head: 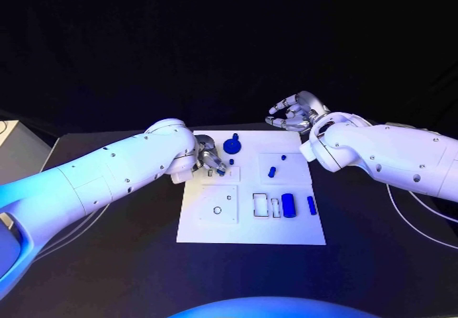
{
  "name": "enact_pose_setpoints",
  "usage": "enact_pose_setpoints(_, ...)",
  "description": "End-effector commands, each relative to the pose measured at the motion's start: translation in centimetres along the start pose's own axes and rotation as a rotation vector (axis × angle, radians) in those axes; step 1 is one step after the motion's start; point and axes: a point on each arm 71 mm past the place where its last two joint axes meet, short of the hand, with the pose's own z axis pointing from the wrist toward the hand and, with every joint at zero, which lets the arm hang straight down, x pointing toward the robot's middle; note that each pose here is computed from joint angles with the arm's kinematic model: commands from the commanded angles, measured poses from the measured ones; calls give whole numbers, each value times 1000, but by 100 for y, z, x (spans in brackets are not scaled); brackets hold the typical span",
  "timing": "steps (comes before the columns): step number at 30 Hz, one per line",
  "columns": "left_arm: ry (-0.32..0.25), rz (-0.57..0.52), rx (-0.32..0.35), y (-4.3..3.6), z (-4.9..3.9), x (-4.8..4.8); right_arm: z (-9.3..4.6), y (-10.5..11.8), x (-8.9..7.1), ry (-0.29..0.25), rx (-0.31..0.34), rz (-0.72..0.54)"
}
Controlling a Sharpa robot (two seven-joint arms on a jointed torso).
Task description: Assemble the parts on the task board
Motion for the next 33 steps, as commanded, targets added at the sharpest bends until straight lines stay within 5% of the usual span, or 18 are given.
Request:
enact_pose_setpoints(1,10,18,-2,-8,9,17,-3,11,1,5,-11,-8)
enact_pose_setpoints(33,18,41,-16,11,40,72,-10,27,6,9,-18,-13)
